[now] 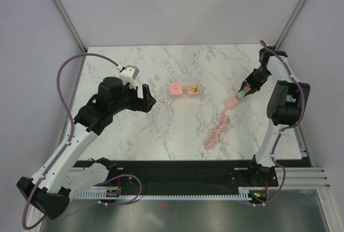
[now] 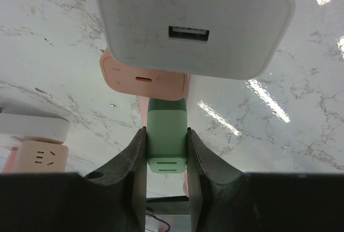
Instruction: Insert the plug
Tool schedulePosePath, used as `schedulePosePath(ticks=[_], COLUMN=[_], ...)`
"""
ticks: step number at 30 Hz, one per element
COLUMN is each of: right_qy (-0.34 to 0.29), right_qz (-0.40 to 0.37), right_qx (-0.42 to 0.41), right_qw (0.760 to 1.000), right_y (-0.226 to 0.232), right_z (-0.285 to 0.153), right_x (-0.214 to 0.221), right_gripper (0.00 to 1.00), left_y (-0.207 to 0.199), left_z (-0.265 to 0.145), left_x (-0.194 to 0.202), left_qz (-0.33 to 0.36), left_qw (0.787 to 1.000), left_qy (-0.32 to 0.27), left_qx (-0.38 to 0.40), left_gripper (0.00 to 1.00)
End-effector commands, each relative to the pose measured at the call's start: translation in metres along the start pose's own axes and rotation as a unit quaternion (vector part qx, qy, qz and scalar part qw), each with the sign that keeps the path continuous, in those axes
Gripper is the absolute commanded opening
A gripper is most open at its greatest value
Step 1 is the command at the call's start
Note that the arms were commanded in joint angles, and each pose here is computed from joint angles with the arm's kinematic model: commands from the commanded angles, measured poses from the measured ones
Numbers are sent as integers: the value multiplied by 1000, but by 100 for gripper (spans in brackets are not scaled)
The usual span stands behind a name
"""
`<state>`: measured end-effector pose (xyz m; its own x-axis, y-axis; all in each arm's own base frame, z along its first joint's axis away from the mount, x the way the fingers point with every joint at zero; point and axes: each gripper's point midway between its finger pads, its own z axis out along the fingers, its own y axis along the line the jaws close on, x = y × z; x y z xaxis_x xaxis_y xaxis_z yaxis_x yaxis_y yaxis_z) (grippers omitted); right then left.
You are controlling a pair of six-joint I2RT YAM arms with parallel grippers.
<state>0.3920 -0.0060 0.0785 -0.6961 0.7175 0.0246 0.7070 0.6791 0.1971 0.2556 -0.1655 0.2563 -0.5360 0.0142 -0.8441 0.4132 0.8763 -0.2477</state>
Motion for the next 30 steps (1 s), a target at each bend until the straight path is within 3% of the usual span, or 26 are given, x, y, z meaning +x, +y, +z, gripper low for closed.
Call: schedulePosePath(ticks=[1,30], right_qy=[18,24], right_qz=[-1,-23], right_qx=[12,-4], right_qw=[1000,999], right_y=[-5,5], right_z=[10,-8], right_x=[3,3], right_gripper=[0,0], left_y=[1,-1], left_z=[-2,-2], left_x=[-9,-10], left_qz=[14,13], left_qw=[1000,1000], left_qy=[-21,-21], left_qx=[-4,2], left_gripper=[100,100])
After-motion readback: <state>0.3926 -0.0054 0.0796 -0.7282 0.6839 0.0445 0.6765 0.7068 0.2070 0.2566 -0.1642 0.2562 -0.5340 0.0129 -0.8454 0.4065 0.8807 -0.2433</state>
